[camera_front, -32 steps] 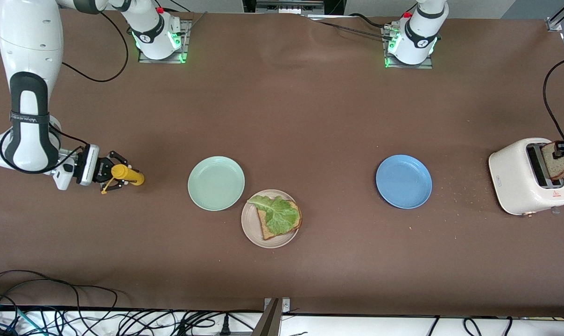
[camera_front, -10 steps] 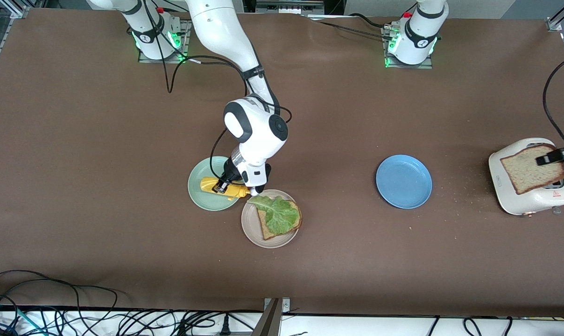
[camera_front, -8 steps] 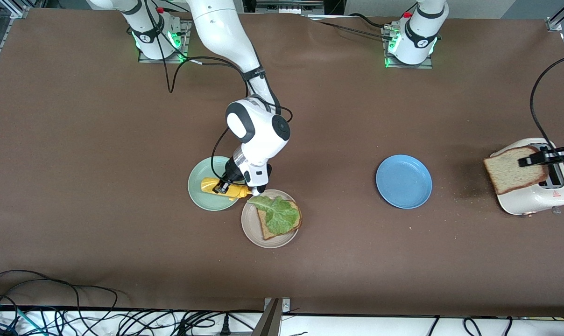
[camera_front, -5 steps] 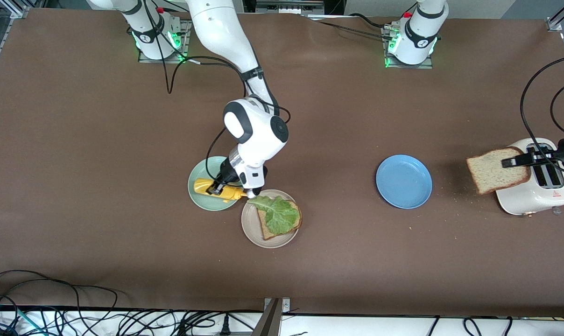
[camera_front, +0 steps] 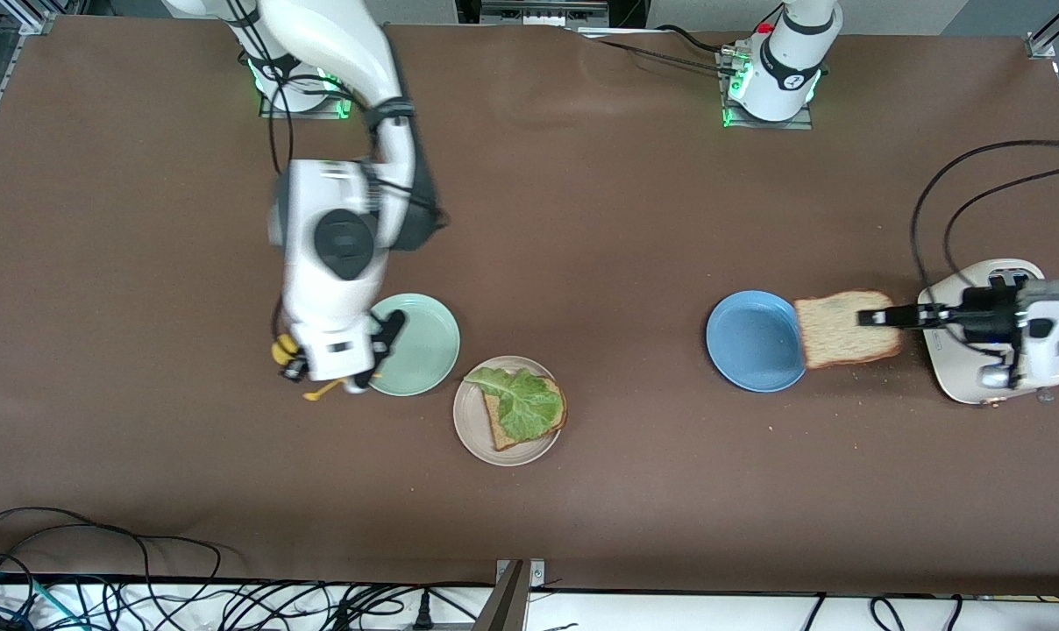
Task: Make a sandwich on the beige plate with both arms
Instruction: 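Carry the bread with the left gripper while the right gripper returns the bottle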
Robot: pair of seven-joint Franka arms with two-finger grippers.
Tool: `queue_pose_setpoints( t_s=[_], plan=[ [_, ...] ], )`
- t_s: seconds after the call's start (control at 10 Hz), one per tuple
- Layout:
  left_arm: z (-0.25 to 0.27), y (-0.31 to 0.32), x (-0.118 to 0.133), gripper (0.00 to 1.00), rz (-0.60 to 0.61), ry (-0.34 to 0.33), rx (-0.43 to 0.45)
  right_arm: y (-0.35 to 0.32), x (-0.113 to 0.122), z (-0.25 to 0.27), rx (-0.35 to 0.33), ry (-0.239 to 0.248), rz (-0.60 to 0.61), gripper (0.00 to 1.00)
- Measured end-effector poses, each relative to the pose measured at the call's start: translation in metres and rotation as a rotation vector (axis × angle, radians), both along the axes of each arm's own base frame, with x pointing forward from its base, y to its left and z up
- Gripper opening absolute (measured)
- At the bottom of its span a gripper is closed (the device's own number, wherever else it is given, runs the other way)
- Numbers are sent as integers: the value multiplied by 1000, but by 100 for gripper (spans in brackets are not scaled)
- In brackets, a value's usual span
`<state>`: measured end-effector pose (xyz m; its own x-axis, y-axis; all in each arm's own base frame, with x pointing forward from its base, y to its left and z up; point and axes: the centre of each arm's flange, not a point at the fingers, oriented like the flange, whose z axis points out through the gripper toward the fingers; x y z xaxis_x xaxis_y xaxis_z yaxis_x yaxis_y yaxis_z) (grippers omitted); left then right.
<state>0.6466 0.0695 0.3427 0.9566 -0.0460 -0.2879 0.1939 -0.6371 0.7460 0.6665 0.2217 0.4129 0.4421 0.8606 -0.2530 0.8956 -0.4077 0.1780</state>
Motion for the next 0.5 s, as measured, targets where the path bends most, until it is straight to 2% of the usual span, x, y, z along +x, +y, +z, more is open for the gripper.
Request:
queue_pose_setpoints(
  t_s=[0.2, 0.3, 0.4, 0.5],
  plan=[
    [-19, -88, 18, 9, -57, -9, -113, -103, 4, 11, 251, 111, -24, 18],
    [-22, -136, 27, 9, -54, -27, -168, -154, 0, -1, 403, 170, -6, 18],
    [-25, -179, 33, 9, -38, -48, -201, -207, -9, -22, 564, 205, 25, 18],
    [-28, -214, 35, 9, -17, -66, -219, -254, -21, -48, 708, 209, 68, 18]
  ],
)
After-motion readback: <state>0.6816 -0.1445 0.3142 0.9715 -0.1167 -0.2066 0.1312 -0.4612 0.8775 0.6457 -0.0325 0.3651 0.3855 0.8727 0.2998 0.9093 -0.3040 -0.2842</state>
